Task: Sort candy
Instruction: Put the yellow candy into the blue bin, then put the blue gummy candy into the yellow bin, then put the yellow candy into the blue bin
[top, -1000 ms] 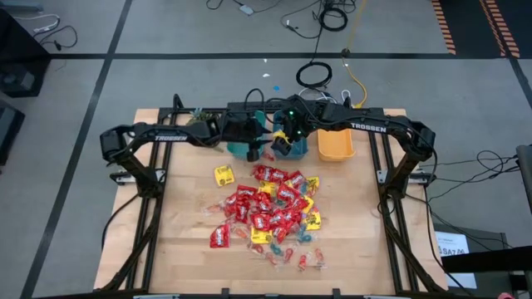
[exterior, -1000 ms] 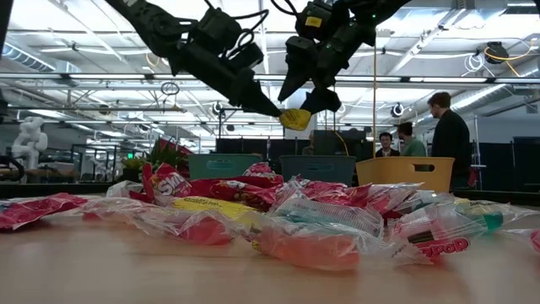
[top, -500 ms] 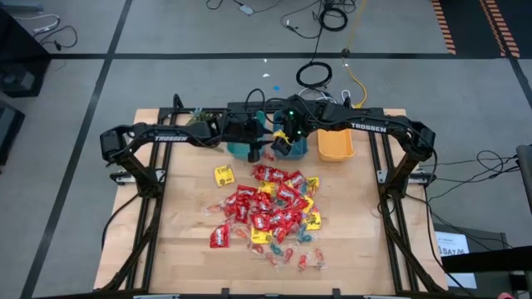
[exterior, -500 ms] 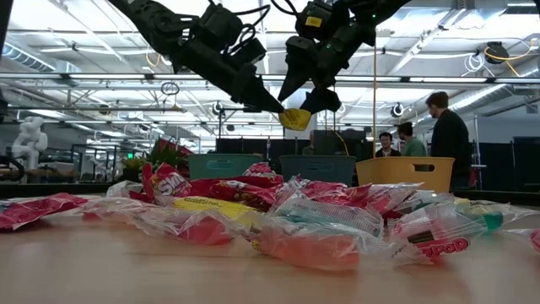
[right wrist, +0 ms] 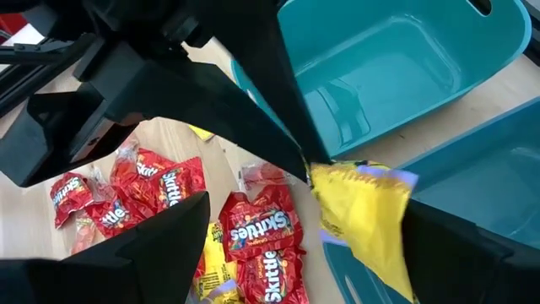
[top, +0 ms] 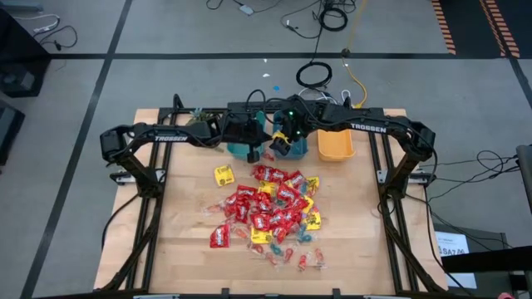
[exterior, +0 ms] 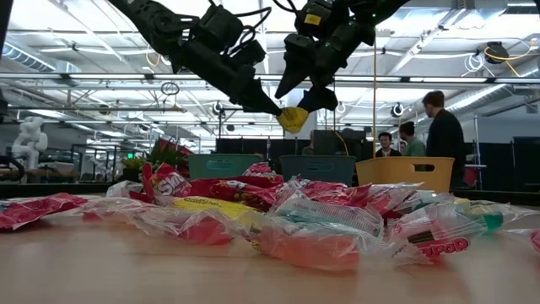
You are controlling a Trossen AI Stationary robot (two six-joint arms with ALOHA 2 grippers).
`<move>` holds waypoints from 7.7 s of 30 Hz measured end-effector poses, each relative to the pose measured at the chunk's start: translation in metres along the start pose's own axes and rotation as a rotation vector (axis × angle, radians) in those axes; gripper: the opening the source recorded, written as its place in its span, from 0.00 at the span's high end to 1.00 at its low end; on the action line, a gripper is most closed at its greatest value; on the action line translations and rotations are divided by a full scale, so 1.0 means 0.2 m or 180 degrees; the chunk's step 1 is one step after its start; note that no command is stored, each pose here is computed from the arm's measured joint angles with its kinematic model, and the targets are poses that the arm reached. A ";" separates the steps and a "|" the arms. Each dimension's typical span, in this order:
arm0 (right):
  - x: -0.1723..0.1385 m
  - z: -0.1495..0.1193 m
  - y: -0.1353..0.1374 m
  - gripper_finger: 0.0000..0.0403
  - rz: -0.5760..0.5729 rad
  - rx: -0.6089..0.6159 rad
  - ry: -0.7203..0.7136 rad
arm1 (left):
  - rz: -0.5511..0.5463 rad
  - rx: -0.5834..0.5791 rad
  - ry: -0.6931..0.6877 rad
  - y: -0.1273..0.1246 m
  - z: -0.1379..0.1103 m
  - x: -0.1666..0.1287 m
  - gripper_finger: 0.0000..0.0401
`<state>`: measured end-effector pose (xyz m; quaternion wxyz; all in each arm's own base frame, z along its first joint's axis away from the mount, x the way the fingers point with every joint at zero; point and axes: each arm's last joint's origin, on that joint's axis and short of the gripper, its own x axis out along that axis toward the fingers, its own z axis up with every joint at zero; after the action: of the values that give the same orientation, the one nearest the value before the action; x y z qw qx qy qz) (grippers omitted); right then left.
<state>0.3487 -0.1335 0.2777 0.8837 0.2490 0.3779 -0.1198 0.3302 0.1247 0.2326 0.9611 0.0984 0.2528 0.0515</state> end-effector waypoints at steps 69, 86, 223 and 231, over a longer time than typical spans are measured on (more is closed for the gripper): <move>-0.57 -0.16 0.02 0.16 -0.1182 0.1003 -0.0006 | -0.0302 -0.0425 0.0065 -0.02 0.21 -0.42 0.72; -0.34 -0.64 0.49 0.16 -0.1273 0.1749 0.0006 | -0.0384 -0.1011 -0.1153 -0.42 -0.21 -0.92 0.72; -0.53 -0.69 0.15 0.50 -0.1458 0.1727 0.0029 | -0.0520 -0.0802 -0.1098 -0.59 -0.49 -0.91 0.72; -0.32 -0.76 0.31 0.50 -0.1352 0.1708 0.0392 | -0.0519 -0.0802 -0.1098 -0.59 -0.49 -0.91 0.72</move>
<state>0.2371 0.0008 0.2567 0.7176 0.3950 0.4289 -0.3809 0.1301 -0.0018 0.2109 0.9958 -0.0358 0.0835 -0.0128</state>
